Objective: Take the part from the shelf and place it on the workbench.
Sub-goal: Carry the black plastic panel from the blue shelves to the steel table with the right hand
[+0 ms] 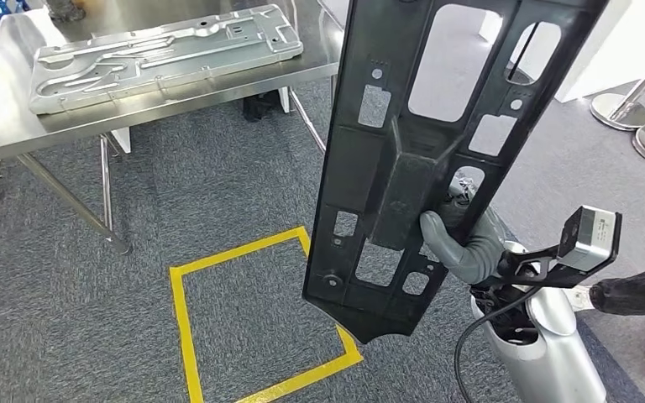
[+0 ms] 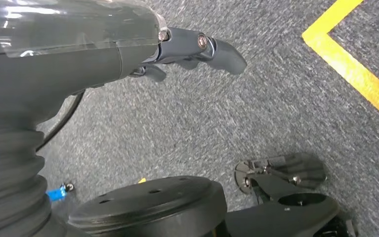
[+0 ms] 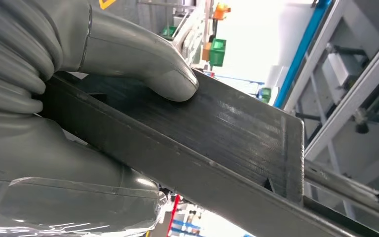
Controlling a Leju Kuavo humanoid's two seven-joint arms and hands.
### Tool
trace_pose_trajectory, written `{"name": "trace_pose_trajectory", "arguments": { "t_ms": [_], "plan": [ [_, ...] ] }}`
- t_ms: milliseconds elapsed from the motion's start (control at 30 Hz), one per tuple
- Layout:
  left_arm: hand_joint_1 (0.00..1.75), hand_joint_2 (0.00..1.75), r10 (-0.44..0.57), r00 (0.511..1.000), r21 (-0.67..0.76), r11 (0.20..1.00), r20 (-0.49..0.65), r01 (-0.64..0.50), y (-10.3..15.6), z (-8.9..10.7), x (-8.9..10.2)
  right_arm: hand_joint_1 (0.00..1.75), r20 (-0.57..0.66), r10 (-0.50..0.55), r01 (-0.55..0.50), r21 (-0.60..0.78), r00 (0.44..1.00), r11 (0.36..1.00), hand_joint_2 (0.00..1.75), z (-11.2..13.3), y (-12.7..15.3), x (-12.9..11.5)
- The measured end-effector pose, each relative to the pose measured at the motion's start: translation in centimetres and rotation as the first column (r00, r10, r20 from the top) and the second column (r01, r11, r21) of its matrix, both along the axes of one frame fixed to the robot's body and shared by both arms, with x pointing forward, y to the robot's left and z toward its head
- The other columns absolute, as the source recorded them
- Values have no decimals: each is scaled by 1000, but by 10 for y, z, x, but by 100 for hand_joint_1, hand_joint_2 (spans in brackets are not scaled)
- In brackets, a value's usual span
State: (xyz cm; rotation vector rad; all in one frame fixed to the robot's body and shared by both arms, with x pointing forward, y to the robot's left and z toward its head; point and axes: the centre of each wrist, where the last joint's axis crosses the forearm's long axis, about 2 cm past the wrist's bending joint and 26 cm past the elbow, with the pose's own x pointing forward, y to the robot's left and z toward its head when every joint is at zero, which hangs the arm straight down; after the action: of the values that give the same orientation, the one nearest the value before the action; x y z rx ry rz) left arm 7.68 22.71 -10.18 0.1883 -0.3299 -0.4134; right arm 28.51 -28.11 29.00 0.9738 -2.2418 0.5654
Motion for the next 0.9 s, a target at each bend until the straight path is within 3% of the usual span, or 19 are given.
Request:
{"name": "trace_pose_trajectory", "arguments": {
  "t_ms": [200,500,900],
  "plan": [
    [0,175,5,1000,10,1000,16,-5,1,1,7,175,-10,-21,21,2,1000,1000,175,-2,-1,0],
    [0,175,10,1000,18,1000,-4,-9,3,-1,-2,175,10,-110,110,-42,994,993,175,-9,-1,0],
    [0,175,4,1000,-3,1000,3,-4,-2,0,-1,175,-27,-115,113,-63,993,992,175,-26,-6,-1]
  ]
}}
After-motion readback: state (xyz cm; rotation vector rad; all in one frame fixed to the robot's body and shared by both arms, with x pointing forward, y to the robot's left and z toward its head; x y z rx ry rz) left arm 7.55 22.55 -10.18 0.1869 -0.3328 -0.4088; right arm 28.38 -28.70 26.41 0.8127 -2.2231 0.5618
